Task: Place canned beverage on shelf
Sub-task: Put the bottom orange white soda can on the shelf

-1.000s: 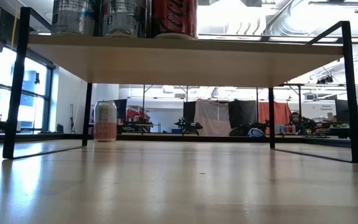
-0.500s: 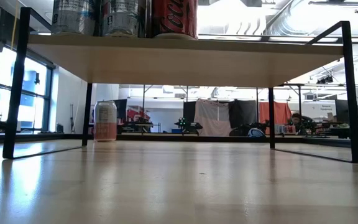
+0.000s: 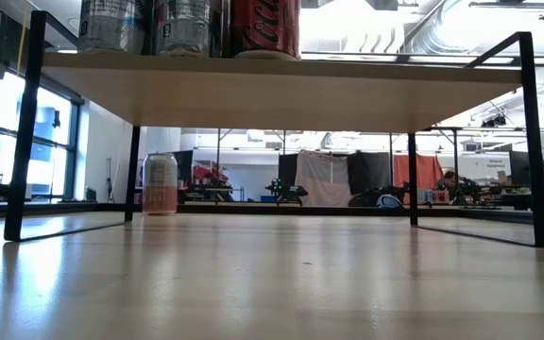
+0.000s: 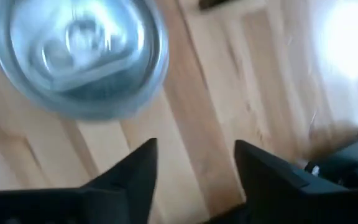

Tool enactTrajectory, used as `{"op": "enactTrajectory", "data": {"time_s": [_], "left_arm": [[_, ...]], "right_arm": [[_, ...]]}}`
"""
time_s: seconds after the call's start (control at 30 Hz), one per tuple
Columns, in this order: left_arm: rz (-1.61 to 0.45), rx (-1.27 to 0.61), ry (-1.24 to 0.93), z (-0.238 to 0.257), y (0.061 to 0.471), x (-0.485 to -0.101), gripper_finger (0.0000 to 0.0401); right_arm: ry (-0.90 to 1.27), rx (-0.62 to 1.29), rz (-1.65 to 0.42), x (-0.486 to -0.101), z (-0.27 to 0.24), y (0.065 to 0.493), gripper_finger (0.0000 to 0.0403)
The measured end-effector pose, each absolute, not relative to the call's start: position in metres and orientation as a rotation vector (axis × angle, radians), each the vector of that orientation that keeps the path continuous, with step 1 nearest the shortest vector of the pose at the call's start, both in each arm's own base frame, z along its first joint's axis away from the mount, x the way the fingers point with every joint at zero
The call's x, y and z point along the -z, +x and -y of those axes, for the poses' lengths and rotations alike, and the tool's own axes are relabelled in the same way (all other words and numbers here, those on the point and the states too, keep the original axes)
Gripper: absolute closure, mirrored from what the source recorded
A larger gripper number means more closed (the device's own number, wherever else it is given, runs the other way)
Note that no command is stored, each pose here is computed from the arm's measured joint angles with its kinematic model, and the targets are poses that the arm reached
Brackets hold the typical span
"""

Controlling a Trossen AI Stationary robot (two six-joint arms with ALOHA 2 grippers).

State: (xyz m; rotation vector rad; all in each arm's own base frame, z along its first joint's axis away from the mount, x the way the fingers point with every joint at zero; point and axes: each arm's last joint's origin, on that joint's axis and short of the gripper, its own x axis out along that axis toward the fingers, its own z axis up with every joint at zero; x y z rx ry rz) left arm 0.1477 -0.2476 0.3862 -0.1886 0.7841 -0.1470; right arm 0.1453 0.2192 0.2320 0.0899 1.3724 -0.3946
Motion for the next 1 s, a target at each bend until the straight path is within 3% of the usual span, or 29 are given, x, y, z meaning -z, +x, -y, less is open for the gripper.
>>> {"op": "enactTrajectory", "data": {"time_s": [0.2,0.37,0.63,0.8,1.0], "left_arm": [[-0.784,0.147,-0.188,0.248,0.148,-0.386,0.0066],[-0.784,0.147,-0.188,0.248,0.148,-0.386,0.0066],[-0.784,0.147,-0.188,0.248,0.148,-0.386,0.0066],[-0.784,0.147,-0.188,0.248,0.148,-0.386,0.0066],[-0.784,0.147,-0.188,0.248,0.148,-0.386,0.0066]], "right_arm": [[0.135,0.344,-1.254,-0.232,-0.226,0.153,0.0326],[0.220,0.223,-1.194,-0.233,-0.238,0.162,0.0392],[0.255,0.132,-1.198,-0.237,-0.246,0.167,0.0392],[0.150,0.244,-1.271,-0.237,-0.234,0.156,0.0400],[0.191,0.255,-1.228,-0.221,-0.232,0.161,0.0402]]}}
